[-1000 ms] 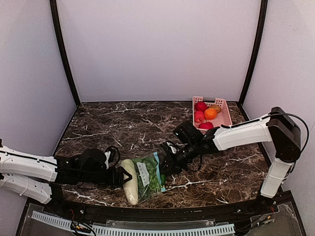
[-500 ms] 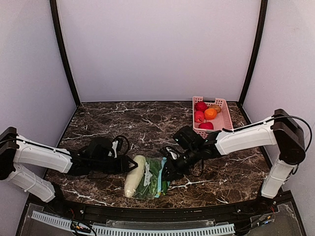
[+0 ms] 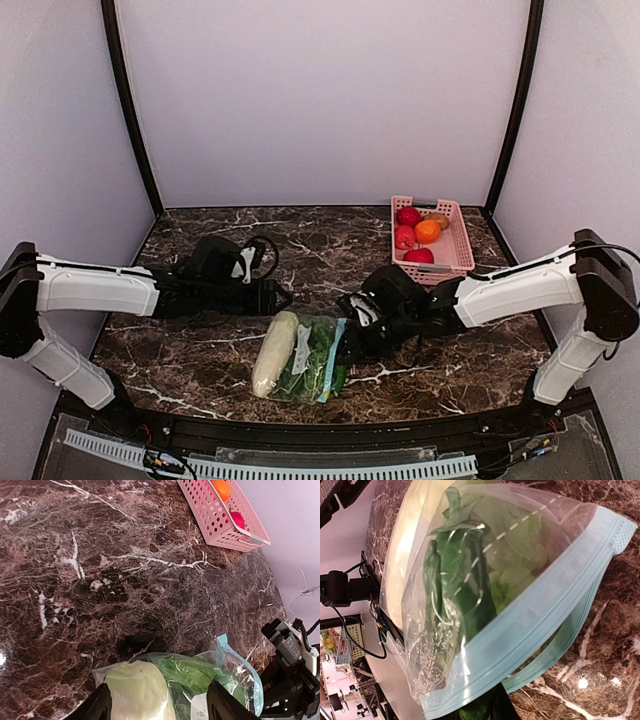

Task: Place the food in the zip-top bag and seal the zipper
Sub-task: Adjust the zipper food storage bag at the center of the board.

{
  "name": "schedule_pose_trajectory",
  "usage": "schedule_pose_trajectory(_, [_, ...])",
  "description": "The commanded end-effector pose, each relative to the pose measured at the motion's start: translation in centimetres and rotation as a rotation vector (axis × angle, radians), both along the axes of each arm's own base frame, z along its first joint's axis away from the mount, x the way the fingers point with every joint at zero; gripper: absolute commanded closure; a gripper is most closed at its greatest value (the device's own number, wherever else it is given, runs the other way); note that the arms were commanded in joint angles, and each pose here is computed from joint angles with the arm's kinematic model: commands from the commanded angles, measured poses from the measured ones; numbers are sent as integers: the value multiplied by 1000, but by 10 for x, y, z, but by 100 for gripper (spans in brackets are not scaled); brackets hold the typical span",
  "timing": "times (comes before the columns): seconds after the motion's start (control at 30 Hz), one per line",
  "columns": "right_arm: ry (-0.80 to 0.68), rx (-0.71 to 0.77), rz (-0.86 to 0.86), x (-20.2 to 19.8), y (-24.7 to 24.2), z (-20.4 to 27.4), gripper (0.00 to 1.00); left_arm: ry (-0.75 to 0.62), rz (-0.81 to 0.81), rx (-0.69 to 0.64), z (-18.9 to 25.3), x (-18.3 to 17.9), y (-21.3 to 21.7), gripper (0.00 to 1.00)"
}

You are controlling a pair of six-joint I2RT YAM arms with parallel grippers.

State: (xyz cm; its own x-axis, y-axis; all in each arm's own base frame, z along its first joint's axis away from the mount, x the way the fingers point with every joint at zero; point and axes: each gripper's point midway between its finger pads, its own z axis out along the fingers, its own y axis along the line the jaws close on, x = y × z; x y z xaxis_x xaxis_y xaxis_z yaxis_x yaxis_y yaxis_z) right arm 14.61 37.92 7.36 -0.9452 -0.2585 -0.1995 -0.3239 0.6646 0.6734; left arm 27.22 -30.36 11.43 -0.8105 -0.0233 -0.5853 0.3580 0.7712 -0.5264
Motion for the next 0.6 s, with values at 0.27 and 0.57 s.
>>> schedule_pose_trajectory(0.27, [-119,50,16,7,28,4,100,188,121,-57,-13,-85,55,26])
schedule_pose_trajectory(0.57, [-114,46,19,0,30,1,100,295,76,-1,-50,-130,52,24])
